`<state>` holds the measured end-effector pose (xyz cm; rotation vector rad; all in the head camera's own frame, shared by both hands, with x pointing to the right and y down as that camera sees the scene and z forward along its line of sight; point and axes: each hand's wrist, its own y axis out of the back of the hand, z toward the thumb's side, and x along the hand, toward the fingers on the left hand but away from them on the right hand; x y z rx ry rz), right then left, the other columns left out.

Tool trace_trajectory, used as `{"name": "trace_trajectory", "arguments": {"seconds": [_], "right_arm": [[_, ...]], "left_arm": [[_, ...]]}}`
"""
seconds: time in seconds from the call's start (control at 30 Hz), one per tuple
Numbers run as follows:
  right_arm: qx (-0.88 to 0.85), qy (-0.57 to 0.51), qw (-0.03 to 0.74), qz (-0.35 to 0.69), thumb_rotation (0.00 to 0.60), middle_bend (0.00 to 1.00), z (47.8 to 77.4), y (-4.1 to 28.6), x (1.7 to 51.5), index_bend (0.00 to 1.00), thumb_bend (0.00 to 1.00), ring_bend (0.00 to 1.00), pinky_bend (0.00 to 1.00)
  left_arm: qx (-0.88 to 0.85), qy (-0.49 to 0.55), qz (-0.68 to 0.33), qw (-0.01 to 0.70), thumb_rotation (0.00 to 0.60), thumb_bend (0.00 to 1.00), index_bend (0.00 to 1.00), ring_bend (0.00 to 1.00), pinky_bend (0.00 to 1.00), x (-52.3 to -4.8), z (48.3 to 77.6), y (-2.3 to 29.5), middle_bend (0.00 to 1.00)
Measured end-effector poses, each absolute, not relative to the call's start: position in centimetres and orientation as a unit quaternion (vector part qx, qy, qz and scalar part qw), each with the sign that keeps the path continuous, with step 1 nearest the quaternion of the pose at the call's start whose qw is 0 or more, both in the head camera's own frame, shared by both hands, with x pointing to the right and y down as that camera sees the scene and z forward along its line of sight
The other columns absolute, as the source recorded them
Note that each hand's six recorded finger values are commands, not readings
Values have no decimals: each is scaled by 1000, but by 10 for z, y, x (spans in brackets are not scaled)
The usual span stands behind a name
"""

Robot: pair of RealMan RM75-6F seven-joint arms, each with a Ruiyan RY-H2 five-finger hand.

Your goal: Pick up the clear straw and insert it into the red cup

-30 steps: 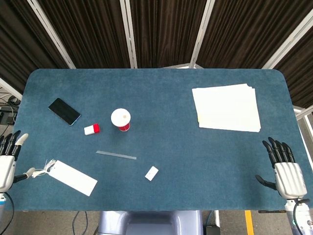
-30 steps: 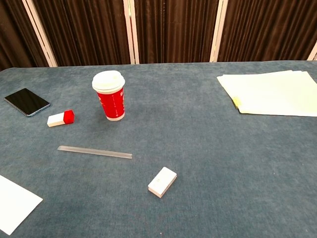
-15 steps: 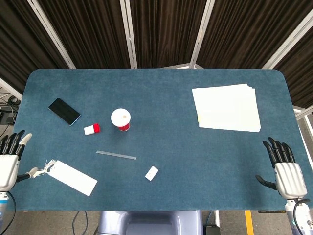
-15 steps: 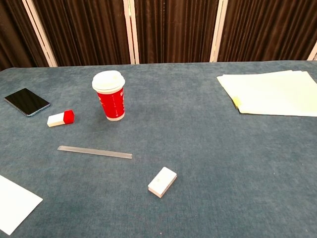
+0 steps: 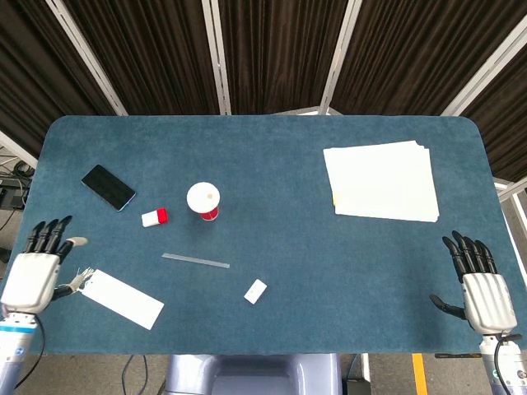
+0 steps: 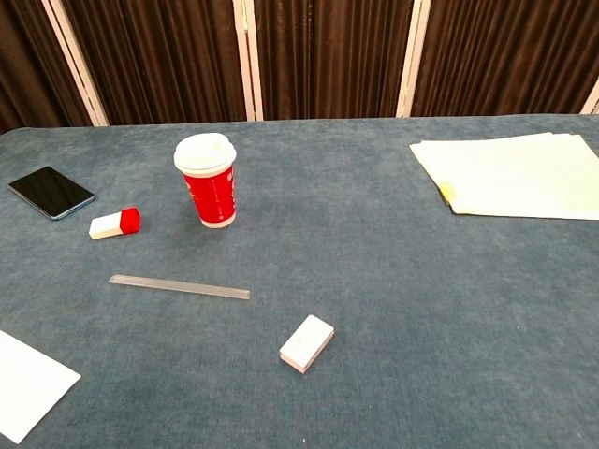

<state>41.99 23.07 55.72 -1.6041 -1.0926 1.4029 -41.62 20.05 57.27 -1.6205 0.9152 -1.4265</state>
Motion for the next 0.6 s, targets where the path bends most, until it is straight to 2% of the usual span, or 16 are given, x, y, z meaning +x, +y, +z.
{"name": "trace_trajectory", "arguments": {"seconds": [0.13, 0.6], "right_arm": [[-624, -426, 362, 546, 600, 0, 557, 231, 421, 0, 118, 0, 0], [-626, -435, 343, 549, 600, 0, 560, 229, 424, 0, 120, 0, 0]], "left_arm": [[-656, 337, -556, 384, 600, 325, 463, 0, 0, -391, 586, 195, 0], [-702, 287, -552, 347, 600, 334, 493, 0, 0, -299, 651, 165, 12]]}}
